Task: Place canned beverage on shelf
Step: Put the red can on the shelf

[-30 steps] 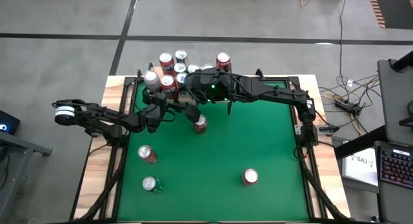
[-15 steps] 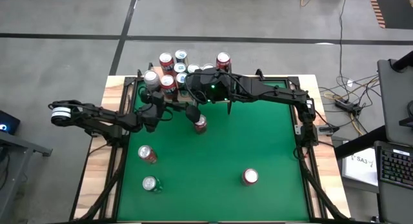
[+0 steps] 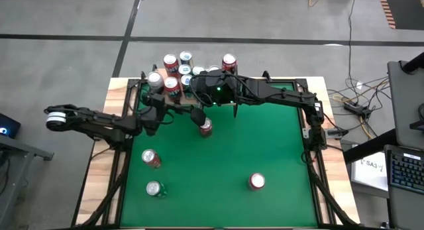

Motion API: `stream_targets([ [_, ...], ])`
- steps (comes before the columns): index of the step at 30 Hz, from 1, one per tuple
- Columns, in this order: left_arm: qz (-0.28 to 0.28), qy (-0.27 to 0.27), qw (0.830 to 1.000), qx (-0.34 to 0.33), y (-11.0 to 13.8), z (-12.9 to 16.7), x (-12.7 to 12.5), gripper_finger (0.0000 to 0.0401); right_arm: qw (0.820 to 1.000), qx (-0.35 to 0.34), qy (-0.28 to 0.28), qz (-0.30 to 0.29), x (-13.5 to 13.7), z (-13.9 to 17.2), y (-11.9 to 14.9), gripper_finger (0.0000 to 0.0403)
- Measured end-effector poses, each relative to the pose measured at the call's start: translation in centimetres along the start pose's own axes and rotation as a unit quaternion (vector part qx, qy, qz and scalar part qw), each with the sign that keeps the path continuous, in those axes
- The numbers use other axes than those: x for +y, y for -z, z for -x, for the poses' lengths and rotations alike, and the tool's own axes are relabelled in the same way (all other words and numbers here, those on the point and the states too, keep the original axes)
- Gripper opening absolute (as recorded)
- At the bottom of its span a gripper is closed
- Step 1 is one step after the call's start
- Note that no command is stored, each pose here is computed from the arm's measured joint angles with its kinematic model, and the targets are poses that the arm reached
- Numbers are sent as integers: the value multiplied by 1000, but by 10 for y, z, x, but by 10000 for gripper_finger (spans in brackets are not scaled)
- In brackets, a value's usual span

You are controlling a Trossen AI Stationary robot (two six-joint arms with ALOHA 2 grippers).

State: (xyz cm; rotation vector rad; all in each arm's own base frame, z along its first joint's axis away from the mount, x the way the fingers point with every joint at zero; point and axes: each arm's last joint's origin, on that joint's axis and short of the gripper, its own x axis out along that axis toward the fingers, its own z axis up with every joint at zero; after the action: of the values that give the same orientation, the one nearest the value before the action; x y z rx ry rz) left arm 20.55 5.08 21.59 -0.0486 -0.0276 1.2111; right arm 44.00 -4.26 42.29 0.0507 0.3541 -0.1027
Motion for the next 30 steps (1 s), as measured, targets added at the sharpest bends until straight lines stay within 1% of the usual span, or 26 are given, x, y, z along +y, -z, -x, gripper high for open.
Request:
stream_targets([
  [6,7,3,1000,-3,-7,4,5,361,1000,0,0,7,0,0,0,325],
  [10,16,13,1000,-9,-13,9,5,361,999,-12,0,40,0,0,-2,325],
  [14,3,36,999,-16,-19,19,4,361,998,-30,4,56,-4,0,-6,325],
  [19,-17,70,997,-32,-32,35,6,361,997,-29,10,67,-8,0,-6,325],
  [24,-18,48,998,-43,-42,41,15,361,997,-27,10,74,-8,0,-5,325],
  [26,-10,48,998,-47,-46,42,18,361,997,-23,9,75,-8,0,-5,325],
  [28,-1,60,997,-52,-51,44,20,361,997,-20,9,76,-8,0,-4,325],
  [30,-23,95,994,-51,-53,49,20,361,997,-14,9,79,-8,0,-3,325],
])
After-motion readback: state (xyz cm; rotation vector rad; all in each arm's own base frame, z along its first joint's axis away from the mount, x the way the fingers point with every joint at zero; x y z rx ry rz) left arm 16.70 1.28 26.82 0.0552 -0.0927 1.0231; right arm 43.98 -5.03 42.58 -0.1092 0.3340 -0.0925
